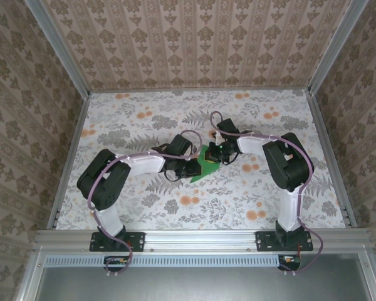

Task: Fold a paper plane with a square sheet of paper (pick it up from the middle)
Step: Fourth fold the wing at the center of the table.

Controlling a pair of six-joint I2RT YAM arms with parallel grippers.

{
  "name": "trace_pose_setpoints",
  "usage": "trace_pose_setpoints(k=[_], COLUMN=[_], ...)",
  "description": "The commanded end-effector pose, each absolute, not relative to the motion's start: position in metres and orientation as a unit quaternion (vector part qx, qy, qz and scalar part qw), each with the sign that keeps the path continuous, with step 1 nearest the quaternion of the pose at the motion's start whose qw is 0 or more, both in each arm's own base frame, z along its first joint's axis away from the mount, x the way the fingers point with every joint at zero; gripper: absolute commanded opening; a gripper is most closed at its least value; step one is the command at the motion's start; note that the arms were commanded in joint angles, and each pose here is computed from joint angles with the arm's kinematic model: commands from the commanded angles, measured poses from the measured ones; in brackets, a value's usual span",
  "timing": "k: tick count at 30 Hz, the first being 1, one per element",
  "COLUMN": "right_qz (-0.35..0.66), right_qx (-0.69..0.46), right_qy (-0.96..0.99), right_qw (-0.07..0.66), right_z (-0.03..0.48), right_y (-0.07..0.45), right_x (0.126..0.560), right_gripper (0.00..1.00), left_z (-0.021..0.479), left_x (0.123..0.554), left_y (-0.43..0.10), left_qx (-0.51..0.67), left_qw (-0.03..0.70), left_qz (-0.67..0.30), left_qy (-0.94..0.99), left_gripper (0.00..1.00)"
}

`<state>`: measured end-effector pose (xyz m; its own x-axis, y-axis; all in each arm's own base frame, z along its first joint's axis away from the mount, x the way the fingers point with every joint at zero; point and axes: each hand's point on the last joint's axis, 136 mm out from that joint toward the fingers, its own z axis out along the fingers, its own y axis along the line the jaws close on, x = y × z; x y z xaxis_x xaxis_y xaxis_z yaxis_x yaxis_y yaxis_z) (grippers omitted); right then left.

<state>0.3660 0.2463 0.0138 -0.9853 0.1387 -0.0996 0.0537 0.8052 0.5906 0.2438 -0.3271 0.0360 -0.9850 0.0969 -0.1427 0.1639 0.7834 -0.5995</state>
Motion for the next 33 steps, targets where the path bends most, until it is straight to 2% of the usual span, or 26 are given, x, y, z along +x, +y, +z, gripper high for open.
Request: trace_pose_setpoints(k=[1, 21, 27, 33], right_qz=[0.237, 0.219, 0.210, 0.204], right_qx=[0.074, 0.077, 0.080, 0.084], right_qy=[0.969, 0.973, 0.974, 0.975], right_qw=[0.025, 0.016, 0.009, 0.005], right_z=[-0.028, -0.034, -0.038, -0.041], right_y=[0.223, 0.217, 0.214, 0.212], right_x=[0.347, 0.343, 0.341, 0.339], right_gripper=[0.00, 0.00, 0.00, 0.00], left_z=[0.021, 0.002, -0.010, 0.000], left_x=[0.239, 0.225, 0.205, 0.192], left_y=[-0.319, -0.299, -0.279, -0.278], left_qx=[0.053, 0.023, 0.003, 0.016], left_qw=[0.040, 0.024, 0.009, 0.008], left_qz=[-0.305, -0.294, -0.287, -0.313], left_qy=[0.950, 0.955, 0.958, 0.949], left_gripper=[0.16, 0.15, 0.00, 0.00])
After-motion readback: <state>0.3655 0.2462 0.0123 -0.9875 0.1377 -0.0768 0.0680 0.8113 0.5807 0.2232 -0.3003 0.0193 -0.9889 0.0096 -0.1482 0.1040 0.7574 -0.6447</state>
